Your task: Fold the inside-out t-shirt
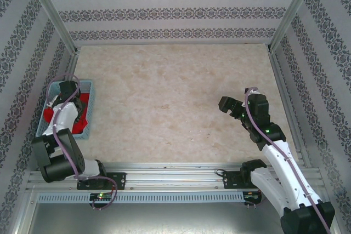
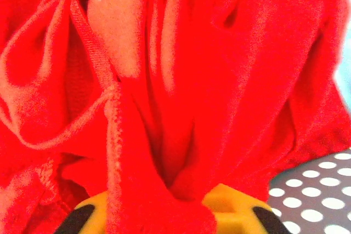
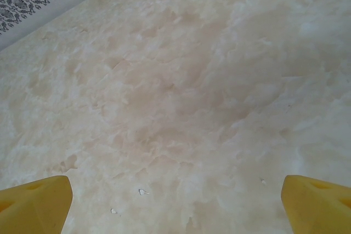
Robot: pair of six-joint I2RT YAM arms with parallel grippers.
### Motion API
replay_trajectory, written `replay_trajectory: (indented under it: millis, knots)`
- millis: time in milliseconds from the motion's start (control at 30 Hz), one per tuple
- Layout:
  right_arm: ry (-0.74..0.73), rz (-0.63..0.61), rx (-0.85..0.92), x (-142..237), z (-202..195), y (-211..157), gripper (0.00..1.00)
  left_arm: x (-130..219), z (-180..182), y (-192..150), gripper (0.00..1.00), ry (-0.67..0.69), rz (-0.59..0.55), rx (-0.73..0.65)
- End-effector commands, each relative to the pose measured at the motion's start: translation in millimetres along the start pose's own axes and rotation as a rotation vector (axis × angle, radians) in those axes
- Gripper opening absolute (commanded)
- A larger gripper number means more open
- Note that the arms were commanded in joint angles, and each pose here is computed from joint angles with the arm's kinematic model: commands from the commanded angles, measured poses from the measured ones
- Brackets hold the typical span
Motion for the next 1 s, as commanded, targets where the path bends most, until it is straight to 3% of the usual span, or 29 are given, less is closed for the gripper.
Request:
replay_trajectory:
  millis: [0,200,333,667,833,967]
  knots:
    - [-0.009,-0.007,0.000,3,0,0,0.98,22,-13,13,0.04,-0.107,-0.045,0.037]
    - [-0.006,-0.011,-0.007,4,1,1,0.98,79,-36,36,0.00,-0.232,-0.156,0.017]
    - [-0.006,-0.014,-0.012,5,0,0,0.98,123,-58,26,0.00,-0.348,-0.202,-0.034]
    - [-0.001,-0.007,-0.007,6,1,-2,0.98,276,-114,26,0.00,-0.731,-0.409,-0.148]
    - [0.001,-0.009,-0.012,8,1,-4,0.98,344,-156,-2,0.00,-0.948,-0.417,-0.308]
    - [0.000,-0.010,-0.011,9,1,-4,0.98,374,-184,-55,0.00,-1.050,-0.362,-0.457]
Point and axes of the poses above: each hand's point on the last joint's axis, 136 mm out from that joint toward the fingers, its own x axis back along the fingers, its own z axis along the line the jaws close on, y = z × x, the point moved 3 cm from there along x, back along the fingers, and after that the axes turned 8 degrees about x, right-handed, at the moved point
